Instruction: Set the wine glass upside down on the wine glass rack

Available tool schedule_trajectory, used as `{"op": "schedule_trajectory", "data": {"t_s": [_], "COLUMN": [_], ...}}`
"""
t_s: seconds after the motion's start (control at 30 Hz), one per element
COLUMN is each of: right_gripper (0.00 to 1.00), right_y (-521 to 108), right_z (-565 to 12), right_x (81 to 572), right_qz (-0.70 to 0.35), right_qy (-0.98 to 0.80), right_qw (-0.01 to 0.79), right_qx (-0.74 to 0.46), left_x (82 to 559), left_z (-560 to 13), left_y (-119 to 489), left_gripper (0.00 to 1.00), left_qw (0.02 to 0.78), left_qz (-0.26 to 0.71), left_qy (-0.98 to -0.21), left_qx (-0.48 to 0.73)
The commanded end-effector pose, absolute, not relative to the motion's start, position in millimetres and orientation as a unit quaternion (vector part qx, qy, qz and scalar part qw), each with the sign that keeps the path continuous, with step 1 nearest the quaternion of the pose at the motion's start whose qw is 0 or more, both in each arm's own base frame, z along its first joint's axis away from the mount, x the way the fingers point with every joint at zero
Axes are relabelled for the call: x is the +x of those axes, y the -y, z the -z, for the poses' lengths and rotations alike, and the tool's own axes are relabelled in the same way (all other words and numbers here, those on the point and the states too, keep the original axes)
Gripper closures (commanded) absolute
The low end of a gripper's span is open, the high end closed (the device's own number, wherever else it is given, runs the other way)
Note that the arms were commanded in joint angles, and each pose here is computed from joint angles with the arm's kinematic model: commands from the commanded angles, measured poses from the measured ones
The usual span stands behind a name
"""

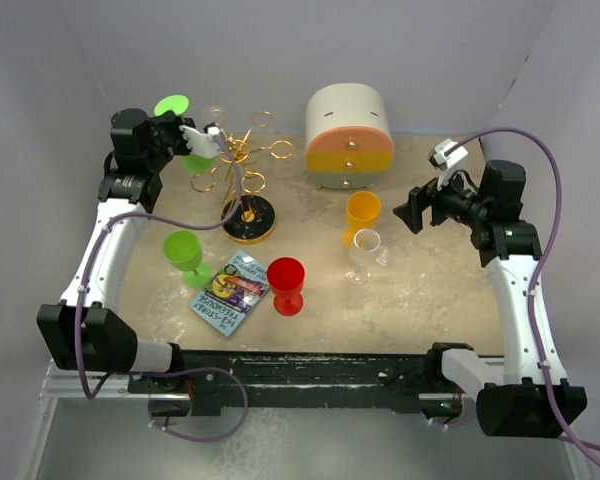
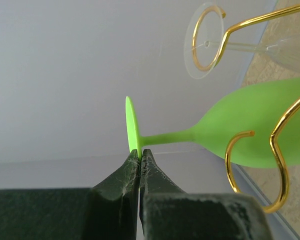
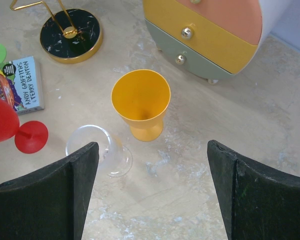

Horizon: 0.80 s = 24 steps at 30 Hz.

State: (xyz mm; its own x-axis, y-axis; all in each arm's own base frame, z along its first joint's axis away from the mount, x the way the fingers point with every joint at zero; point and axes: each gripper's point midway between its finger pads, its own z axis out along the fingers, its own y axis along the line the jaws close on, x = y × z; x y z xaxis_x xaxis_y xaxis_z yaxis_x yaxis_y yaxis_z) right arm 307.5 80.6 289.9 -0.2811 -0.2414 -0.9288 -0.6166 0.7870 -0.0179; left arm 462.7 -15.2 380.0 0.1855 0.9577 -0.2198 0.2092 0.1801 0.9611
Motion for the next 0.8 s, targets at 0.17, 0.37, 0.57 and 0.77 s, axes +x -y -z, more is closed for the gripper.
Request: {"op": "schedule_trajectory", "data": {"t_s": [0.17, 0.37, 0.57, 0.77], "right_gripper": [0.09, 0.09, 0.09, 0.09], "right_y": [-78.4, -77.1, -76.7, -76.1], "right_z": [-296.2, -293.8, -291.6, -292.1], "right_x": [312.9, 314.9, 315.6, 314.8], "right_qz": [-0.164, -0.161, -0.161, -0.159], "right_qy": [-0.767, -0.768, -0.77, -0.769], "right_qw": [0.554, 0.554, 0.552, 0.554], "right_qx": [-0.279, -0.278, -0.276, -0.277], "left_x": [462.0, 454.9, 449.2, 445.0], "left_z": [-409.0, -405.7, -399.7, -393.6], "left_y": [44.8, 52.5, 59.9, 63.2], "left_gripper": [0.99, 0.99, 0.98, 0.98], "left_qw": [0.584, 0.583, 0.58, 0.573], "left_qz": [-0.312, -0.287, -0.266, -0.257], "left_qy": [-0.477, -0.48, -0.478, -0.477], "left_qx": [0.577, 0.59, 0.604, 0.614]}}
